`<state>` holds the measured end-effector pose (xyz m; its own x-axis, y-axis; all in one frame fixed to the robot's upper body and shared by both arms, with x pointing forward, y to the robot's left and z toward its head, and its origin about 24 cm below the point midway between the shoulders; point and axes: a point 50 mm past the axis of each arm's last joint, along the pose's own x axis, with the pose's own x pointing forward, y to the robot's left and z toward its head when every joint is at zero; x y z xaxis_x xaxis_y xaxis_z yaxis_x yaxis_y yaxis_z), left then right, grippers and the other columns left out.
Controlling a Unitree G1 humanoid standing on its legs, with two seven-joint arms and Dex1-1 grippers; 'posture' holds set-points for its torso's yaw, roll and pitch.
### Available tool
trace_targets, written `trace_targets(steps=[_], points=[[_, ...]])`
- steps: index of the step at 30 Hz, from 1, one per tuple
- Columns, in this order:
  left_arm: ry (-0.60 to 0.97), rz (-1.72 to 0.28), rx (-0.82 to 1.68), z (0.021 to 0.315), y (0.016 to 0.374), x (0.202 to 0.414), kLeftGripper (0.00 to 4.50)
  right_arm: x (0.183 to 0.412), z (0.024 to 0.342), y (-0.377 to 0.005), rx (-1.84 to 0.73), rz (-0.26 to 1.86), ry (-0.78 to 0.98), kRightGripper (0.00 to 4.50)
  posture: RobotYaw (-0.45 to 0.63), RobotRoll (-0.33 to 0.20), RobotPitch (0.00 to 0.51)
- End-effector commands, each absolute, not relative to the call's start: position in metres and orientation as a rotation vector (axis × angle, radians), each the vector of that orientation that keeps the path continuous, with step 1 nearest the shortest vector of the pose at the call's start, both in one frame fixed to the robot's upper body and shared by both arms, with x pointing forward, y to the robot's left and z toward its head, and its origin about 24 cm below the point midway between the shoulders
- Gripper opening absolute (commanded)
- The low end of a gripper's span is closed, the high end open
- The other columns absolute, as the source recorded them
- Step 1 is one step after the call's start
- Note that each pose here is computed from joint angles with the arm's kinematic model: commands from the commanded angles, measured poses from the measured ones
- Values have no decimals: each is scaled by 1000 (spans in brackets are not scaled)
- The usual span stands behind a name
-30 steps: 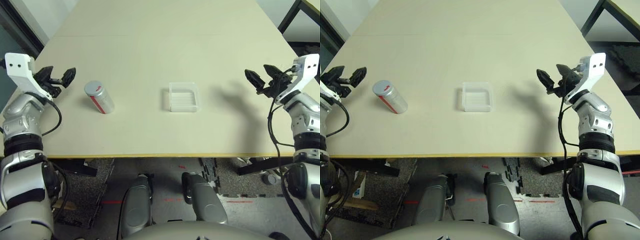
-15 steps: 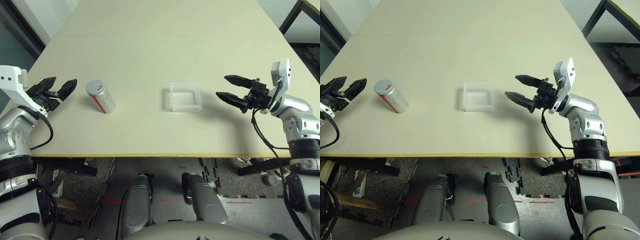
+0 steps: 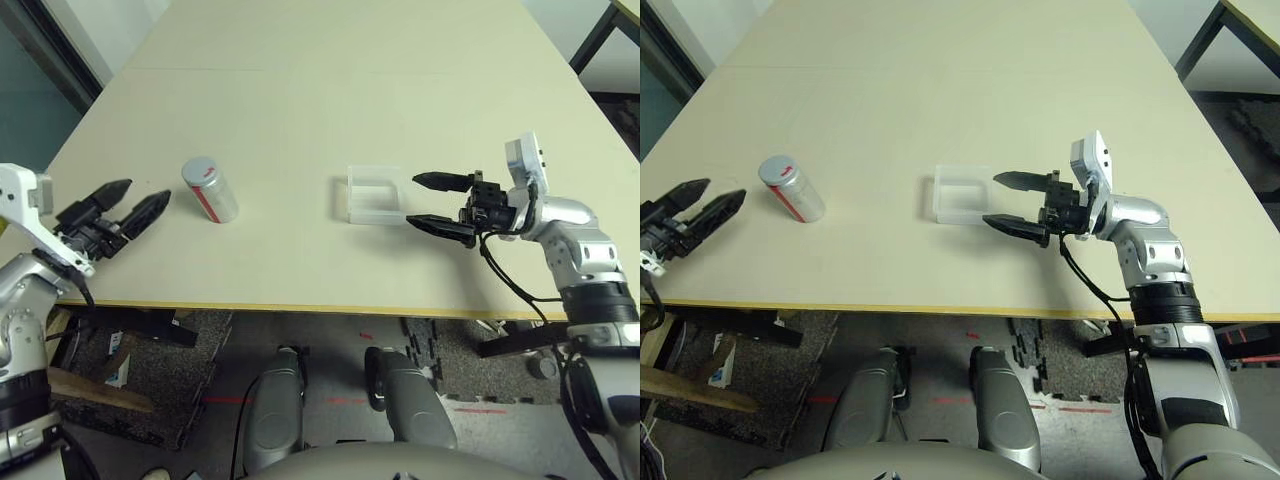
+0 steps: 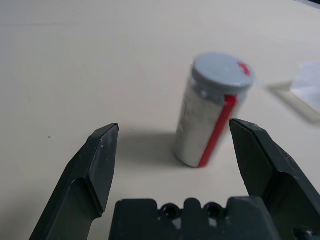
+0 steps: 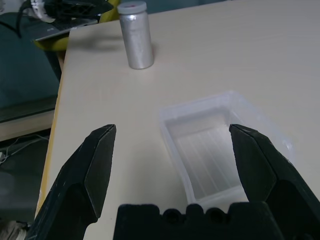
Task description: Pour the medicine from the bottle into the box.
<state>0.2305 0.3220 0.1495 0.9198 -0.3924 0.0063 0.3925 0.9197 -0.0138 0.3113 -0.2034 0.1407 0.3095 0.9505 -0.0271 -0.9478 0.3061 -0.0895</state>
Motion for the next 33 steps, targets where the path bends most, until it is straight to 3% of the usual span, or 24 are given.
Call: trace_targets(steps=[1, 13, 33], points=[[-25, -411, 46, 144, 311, 229, 4440, 312, 140, -200, -113, 1270, -27, 4500, 78, 0, 181], [-114, -378, 147, 125, 286, 237, 4440, 314, 142, -201, -131, 1244, -34, 4500, 70, 0, 184], [-160, -257, 57, 105, 259, 257, 4440, 313, 143, -201, -148, 1228, -32, 4500, 47, 0, 189]])
